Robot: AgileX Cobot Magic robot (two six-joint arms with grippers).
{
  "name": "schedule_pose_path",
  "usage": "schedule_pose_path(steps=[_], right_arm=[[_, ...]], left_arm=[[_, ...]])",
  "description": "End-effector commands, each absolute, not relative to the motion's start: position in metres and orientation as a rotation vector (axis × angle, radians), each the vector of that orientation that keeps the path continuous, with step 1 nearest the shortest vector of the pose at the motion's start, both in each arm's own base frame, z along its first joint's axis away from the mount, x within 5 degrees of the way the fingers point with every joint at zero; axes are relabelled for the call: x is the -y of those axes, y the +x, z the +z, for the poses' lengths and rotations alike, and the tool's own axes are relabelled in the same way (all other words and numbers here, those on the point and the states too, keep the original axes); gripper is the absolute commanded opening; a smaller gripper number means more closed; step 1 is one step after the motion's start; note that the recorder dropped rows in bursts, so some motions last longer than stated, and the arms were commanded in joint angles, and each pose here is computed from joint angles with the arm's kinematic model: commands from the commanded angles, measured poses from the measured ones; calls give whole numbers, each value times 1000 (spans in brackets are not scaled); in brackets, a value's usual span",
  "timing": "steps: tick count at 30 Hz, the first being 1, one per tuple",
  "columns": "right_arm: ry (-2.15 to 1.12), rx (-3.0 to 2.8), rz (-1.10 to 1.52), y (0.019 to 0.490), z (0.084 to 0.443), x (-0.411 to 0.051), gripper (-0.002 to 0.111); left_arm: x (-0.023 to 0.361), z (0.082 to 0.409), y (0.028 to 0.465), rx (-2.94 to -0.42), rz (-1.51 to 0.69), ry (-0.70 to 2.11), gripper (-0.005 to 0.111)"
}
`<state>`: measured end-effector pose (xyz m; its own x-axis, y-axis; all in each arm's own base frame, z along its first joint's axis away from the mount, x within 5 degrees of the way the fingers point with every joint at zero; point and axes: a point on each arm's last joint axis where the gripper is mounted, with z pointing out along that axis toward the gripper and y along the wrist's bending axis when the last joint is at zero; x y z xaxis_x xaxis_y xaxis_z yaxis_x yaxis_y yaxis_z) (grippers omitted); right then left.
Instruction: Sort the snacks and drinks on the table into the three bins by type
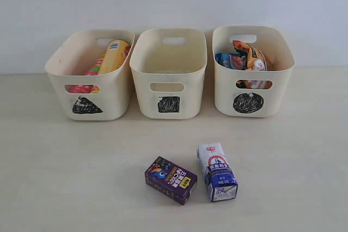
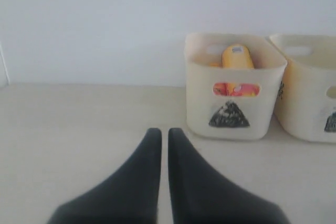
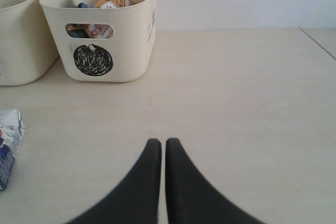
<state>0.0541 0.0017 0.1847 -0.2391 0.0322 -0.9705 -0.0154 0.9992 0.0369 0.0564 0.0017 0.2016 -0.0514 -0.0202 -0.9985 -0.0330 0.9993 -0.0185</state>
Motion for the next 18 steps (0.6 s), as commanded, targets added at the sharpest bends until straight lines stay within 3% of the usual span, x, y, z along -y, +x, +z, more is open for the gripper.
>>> schedule_pose_path(steps=[1, 4, 9, 18], right_arm=[[11, -1804, 40, 54, 184, -2, 0], [11, -1804, 40, 54, 184, -2, 0], [11, -1804, 39, 54, 184, -2, 0], [11, -1804, 39, 54, 184, -2, 0]], left_arm=[[-2, 214, 56, -1471, 8, -48, 4], [-2, 223, 55, -1372, -2, -59, 4], [-3, 242, 49, -1141, -254, -218, 4], [0, 289, 48, -992, -300, -180, 4]])
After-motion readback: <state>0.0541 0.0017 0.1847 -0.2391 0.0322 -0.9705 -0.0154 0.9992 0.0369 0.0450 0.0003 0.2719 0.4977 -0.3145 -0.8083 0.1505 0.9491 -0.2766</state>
